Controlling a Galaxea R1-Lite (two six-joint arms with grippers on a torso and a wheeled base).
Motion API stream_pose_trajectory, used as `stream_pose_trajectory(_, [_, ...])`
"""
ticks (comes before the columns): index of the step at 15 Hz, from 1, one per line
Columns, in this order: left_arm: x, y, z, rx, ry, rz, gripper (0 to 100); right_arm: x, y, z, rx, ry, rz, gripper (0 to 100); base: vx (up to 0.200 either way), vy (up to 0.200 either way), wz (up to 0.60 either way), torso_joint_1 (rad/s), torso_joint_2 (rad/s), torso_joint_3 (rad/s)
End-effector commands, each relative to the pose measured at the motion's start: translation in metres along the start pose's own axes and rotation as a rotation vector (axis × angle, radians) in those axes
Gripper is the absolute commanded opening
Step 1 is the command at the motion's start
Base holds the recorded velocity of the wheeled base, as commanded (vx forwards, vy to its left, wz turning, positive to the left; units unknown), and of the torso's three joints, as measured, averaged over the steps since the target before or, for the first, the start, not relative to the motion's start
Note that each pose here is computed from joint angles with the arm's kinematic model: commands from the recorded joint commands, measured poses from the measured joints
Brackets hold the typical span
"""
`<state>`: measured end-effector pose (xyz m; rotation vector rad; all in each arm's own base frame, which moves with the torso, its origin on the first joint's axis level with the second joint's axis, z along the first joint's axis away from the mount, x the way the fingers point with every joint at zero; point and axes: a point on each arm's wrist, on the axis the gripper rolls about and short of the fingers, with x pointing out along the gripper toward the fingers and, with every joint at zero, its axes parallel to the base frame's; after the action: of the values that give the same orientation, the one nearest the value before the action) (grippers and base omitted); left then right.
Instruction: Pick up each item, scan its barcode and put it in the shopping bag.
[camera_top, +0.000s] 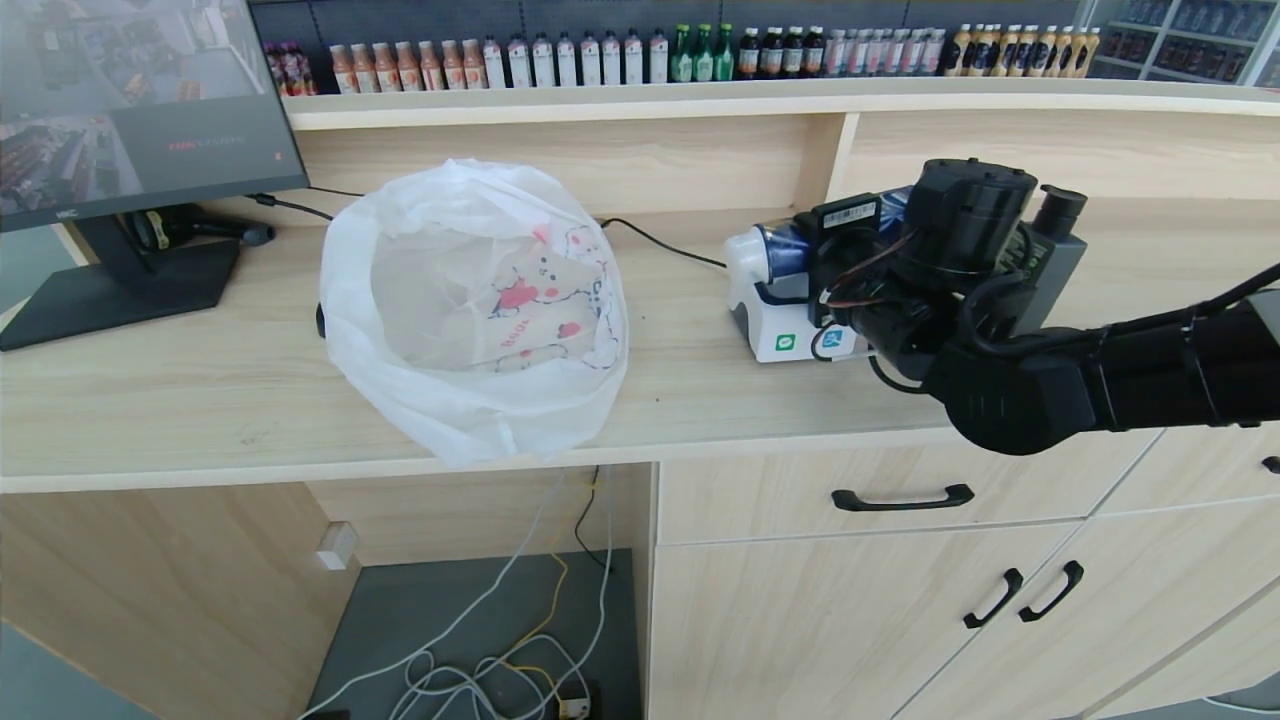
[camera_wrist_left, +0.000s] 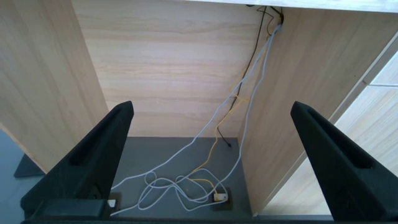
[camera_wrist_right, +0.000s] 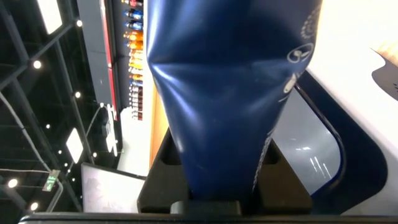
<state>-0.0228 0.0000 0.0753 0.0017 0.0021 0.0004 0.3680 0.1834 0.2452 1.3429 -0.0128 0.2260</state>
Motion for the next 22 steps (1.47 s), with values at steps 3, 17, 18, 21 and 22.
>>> stream_pose_trajectory(3, [0.0,0.0,0.0,0.0,-0.001,0.001,100,-0.005,0.011,0.005,0.006,-0.007,0.023,0,0.0,0.0,0.0,0.0,0.0,0.0])
stream_pose_trajectory(17, [0.0,0.0,0.0,0.0,-0.001,0.001,100,-0.062,0.076,-0.031,-0.46,0.03,0.16,0,0.0,0.0,0.0,0.0,0.0,0.0])
stream_pose_trajectory(18, [0.0,0.0,0.0,0.0,-0.001,0.001,100,-0.065,0.076,-0.035,-0.533,0.035,0.169,0,0.0,0.0,0.0,0.0,0.0,0.0])
stream_pose_trajectory(21, [0.0,0.0,0.0,0.0,-0.001,0.001,100,-0.074,0.077,-0.053,-0.788,0.009,0.248,0,0.0,0.0,0.0,0.0,0.0,0.0])
stream_pose_trajectory(22, [0.0,0.0,0.0,0.0,-0.001,0.0,100,-0.075,0.073,-0.053,-0.887,-0.022,0.267,0,0.0,0.0,0.0,0.0,0.0,0.0])
